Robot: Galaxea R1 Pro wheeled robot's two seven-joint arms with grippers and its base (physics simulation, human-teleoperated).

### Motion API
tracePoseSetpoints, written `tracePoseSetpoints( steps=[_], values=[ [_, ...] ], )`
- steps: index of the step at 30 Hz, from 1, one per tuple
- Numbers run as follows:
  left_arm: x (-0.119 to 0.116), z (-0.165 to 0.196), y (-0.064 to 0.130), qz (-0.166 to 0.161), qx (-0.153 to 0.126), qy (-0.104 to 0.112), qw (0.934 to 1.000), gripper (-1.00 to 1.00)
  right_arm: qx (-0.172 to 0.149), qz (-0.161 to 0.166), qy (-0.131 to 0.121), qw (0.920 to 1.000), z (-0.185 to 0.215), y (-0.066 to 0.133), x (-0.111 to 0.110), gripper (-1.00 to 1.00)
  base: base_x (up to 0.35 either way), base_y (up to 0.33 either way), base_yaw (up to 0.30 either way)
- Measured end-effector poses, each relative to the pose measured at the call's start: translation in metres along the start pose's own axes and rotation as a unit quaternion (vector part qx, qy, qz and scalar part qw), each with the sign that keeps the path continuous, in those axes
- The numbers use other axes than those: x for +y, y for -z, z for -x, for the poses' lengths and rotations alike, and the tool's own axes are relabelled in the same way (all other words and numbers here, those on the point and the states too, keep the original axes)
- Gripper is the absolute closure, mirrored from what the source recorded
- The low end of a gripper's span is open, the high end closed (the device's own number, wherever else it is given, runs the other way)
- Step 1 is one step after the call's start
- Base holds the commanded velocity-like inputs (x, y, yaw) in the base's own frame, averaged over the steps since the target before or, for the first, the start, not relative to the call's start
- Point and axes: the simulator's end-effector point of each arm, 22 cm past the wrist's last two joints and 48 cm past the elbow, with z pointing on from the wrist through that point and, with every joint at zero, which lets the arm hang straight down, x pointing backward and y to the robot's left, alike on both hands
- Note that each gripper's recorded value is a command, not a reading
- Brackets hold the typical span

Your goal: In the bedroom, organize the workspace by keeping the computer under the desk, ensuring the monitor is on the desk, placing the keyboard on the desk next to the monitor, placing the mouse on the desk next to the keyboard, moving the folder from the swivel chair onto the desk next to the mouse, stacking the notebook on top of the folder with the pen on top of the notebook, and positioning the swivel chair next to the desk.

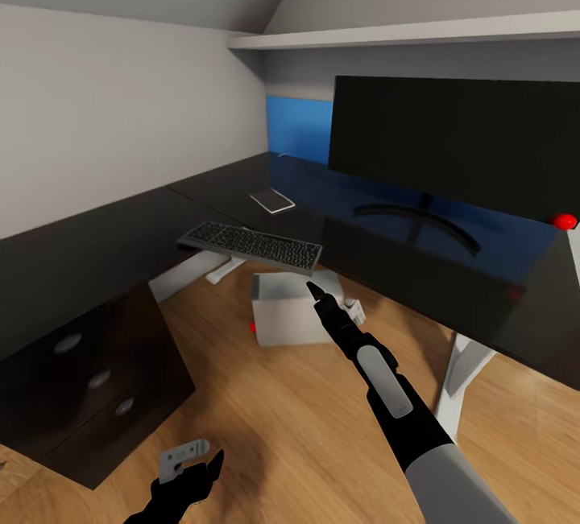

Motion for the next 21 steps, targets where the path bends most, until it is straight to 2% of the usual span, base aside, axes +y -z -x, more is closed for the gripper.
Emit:
tracePoseSetpoints(
  steps=[21],
  values=[
    [0.0016,-0.0003,-0.0003,0.002,-0.001,0.001,1.0000,-1.00,-0.001,-0.001,0.000,1.0000,0.0009,0.0002,-0.0015,-1.00,0.115,0.028,0.000]
  ],
)
